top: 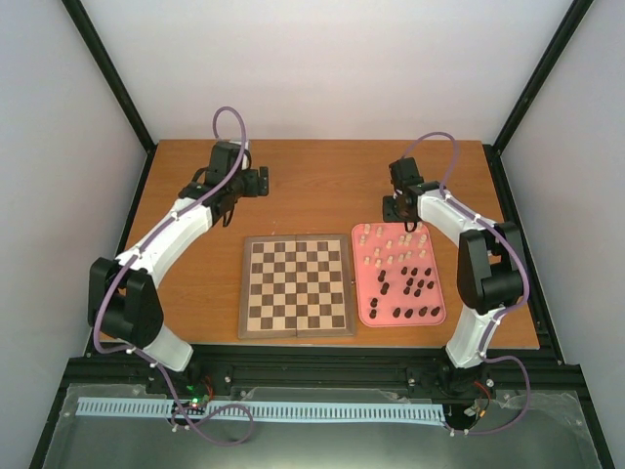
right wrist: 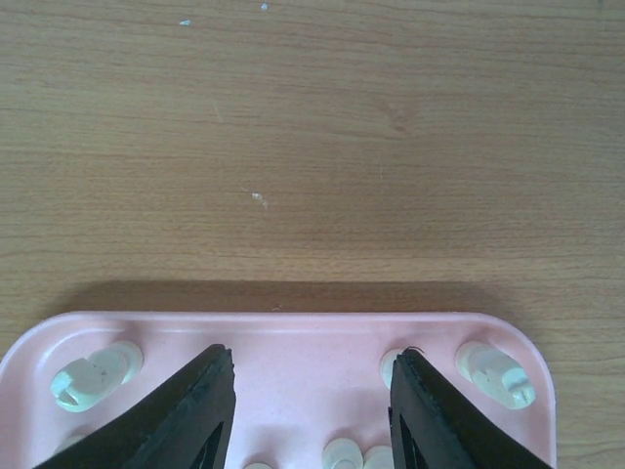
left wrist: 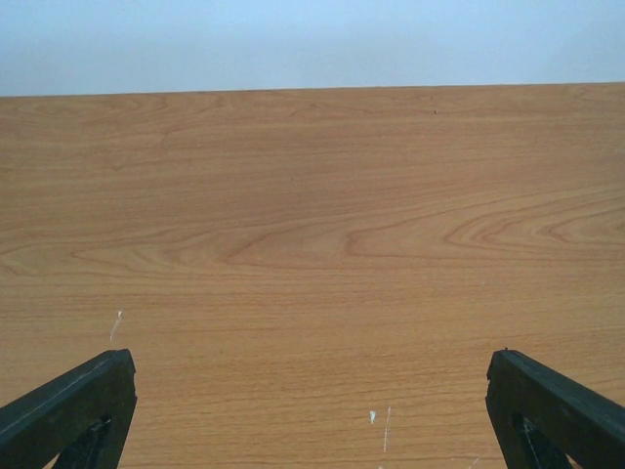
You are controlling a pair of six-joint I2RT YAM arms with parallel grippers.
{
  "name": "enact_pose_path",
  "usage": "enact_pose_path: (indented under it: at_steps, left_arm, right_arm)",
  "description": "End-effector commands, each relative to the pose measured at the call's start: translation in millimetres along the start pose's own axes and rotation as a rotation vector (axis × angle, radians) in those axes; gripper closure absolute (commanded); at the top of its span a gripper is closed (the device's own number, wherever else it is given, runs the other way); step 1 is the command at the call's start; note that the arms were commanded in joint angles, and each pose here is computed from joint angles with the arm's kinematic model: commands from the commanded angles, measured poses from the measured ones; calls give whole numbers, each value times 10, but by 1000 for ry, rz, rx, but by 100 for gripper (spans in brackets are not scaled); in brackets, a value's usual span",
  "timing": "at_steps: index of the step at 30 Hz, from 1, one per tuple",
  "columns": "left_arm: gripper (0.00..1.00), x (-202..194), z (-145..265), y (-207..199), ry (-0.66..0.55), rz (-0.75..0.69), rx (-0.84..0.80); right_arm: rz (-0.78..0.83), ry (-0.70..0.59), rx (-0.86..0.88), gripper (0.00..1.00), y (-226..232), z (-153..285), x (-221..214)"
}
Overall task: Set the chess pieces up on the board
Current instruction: Pick up the chess piece from the storage box.
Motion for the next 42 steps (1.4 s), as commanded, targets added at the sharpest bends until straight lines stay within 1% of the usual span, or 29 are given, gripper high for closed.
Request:
enact_pose_path:
  at_steps: [1, 6, 10, 17, 22, 24, 32, 42]
  left_arm:
    - [0, 107, -22, -37, -12, -14, -7]
    - [0, 160, -8, -101, -28, -9, -49]
    - [0, 114, -7, -92, -18, -8, -47]
    - [0, 121, 76, -62, -34, -4, -38]
    - [0, 113, 71, -60, -30, -6, -36]
    - [0, 114, 74, -57, -30, -6, -35]
    - [0, 105, 67, -42, -28, -9, -24]
    - [0, 103, 37, -46, -24, -8, -24]
  right_arm:
    - [-14, -3, 27, 55, 31, -44, 47]
    - [-10, 19, -43, 55, -152, 19, -111]
    - [-13, 19, -47, 55, -210, 70, -147]
    - [-2, 33, -52, 55, -190, 21, -117]
    - [-6, 29, -80, 55, -215, -39, -70]
    - [-31, 27, -94, 55, -321, -60, -20]
    - [-30, 49, -102, 55, -340, -166, -33]
    - [-25, 45, -73, 57, -298, -109, -29]
Point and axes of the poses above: each gripper's point midway between its finger pads, its own z axis back along the fingers, its own y axis along the line the jaws close on, x = y × z, the point moved 2 cm from there along z, back along the fingers, and after that the axes turned 8 degrees about -z, right-handed, at the moved point
